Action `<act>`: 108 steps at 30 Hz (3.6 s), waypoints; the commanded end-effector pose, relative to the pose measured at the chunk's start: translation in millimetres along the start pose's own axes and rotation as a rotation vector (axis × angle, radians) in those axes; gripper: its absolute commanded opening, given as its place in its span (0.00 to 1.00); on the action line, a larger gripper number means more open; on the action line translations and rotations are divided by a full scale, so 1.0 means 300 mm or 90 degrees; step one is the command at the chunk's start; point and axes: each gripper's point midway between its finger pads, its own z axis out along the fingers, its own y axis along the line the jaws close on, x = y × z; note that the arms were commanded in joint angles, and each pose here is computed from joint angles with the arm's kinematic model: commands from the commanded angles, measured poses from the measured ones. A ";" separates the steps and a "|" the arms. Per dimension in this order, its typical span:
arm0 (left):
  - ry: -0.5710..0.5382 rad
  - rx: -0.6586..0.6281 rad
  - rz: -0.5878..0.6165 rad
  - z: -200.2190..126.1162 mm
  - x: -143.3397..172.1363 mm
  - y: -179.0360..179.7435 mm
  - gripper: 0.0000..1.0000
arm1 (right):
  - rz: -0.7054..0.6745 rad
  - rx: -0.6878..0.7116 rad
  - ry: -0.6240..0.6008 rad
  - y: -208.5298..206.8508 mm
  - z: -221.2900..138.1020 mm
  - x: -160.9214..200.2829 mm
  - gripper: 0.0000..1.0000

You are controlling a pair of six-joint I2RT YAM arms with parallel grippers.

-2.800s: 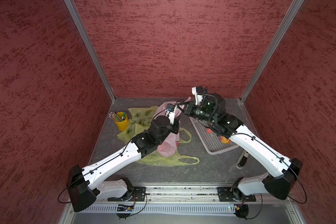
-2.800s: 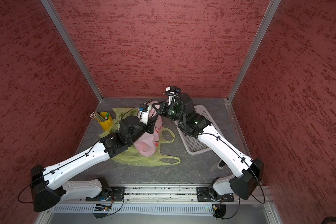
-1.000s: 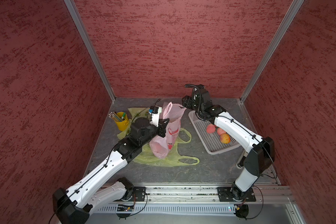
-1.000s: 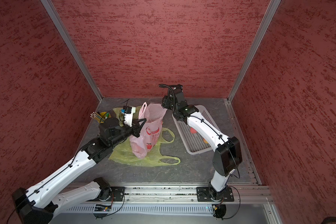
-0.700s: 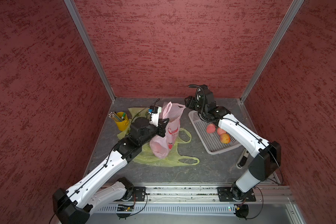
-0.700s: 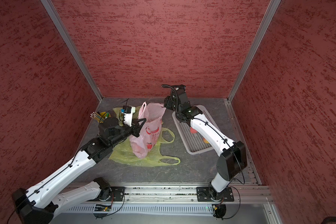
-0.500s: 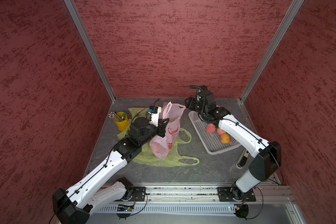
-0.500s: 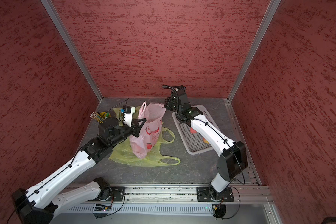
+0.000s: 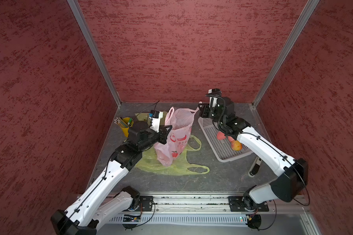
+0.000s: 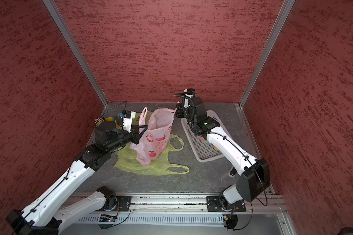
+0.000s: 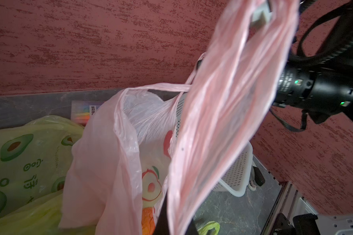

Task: Place the peach into a plastic bag & tie a knot
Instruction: Cross the plastic bag with the plastic bag.

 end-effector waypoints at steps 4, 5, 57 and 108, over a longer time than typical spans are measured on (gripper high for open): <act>0.043 0.115 -0.030 -0.060 -0.075 -0.088 0.00 | -0.134 -0.256 -0.062 0.288 -0.185 -0.133 0.00; 0.050 0.133 -0.036 -0.056 -0.087 -0.099 0.00 | -0.136 -0.289 -0.051 0.316 -0.197 -0.124 0.00; 0.240 0.238 0.073 0.239 0.058 -0.184 0.40 | -0.033 -0.355 0.201 0.412 -0.056 0.226 0.00; -0.086 0.144 0.201 0.197 -0.121 -0.211 0.38 | 0.132 -0.429 0.179 0.467 -0.160 0.174 0.00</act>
